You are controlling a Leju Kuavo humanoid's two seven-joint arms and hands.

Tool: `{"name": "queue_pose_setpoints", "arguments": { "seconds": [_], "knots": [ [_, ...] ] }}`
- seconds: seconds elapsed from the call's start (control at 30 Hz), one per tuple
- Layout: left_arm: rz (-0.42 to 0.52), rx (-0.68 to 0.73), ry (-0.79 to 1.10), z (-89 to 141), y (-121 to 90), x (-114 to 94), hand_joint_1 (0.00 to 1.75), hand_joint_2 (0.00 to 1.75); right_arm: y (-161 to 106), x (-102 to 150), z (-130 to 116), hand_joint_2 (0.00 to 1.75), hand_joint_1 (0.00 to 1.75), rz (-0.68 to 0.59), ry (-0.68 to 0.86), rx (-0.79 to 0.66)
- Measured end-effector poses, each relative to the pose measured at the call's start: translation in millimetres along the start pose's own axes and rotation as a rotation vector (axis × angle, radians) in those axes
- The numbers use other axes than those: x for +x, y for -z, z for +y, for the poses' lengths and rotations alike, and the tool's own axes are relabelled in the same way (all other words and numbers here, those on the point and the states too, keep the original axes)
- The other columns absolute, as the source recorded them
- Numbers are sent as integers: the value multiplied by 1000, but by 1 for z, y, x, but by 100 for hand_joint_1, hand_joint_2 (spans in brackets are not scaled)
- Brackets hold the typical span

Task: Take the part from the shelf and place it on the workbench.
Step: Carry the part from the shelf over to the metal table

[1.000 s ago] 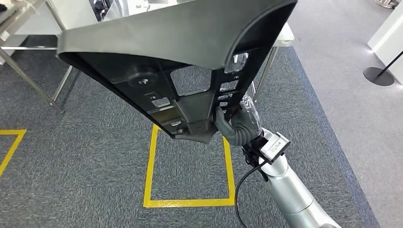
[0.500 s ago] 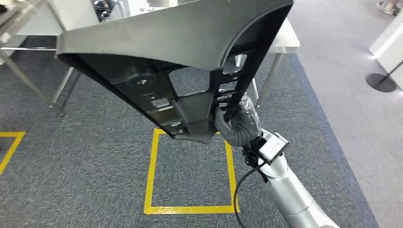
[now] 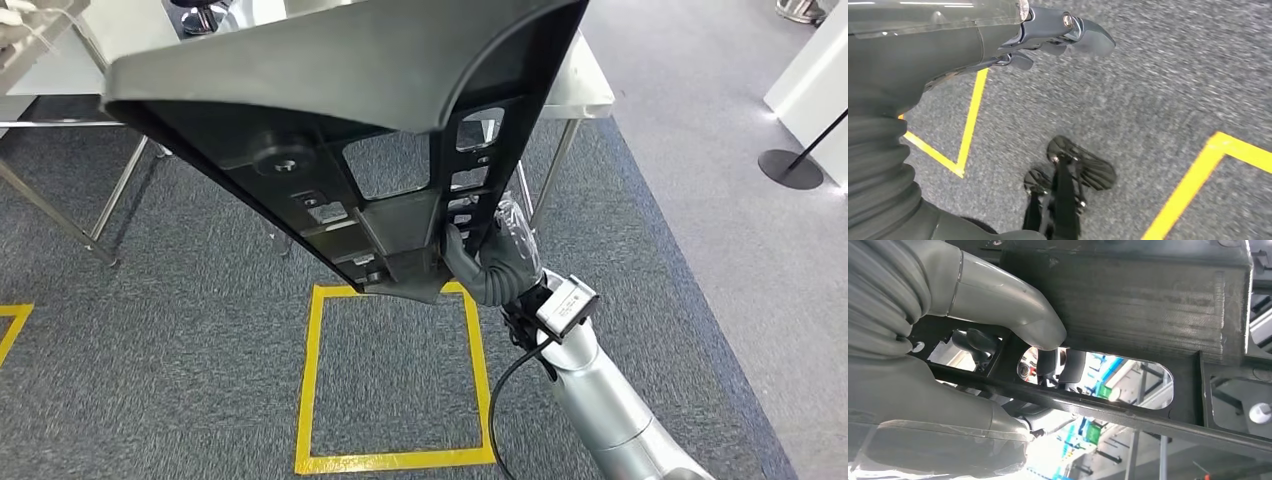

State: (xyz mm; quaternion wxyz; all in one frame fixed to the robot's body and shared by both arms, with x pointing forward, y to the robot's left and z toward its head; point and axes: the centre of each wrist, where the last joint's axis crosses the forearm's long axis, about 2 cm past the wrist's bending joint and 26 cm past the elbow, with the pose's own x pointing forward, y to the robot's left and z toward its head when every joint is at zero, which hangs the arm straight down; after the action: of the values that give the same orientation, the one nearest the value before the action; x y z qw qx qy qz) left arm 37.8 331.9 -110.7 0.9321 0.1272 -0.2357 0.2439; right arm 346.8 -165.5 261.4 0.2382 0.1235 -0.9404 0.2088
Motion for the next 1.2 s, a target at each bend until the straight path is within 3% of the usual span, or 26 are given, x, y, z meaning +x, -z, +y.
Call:
{"name": "queue_pose_setpoints", "arguments": {
  "seconds": [1.2],
  "knots": [
    [2,-4,9,-4,-1,0,0,175,6,3,-8,175,175,-1,-19,-45]
  ]
}}
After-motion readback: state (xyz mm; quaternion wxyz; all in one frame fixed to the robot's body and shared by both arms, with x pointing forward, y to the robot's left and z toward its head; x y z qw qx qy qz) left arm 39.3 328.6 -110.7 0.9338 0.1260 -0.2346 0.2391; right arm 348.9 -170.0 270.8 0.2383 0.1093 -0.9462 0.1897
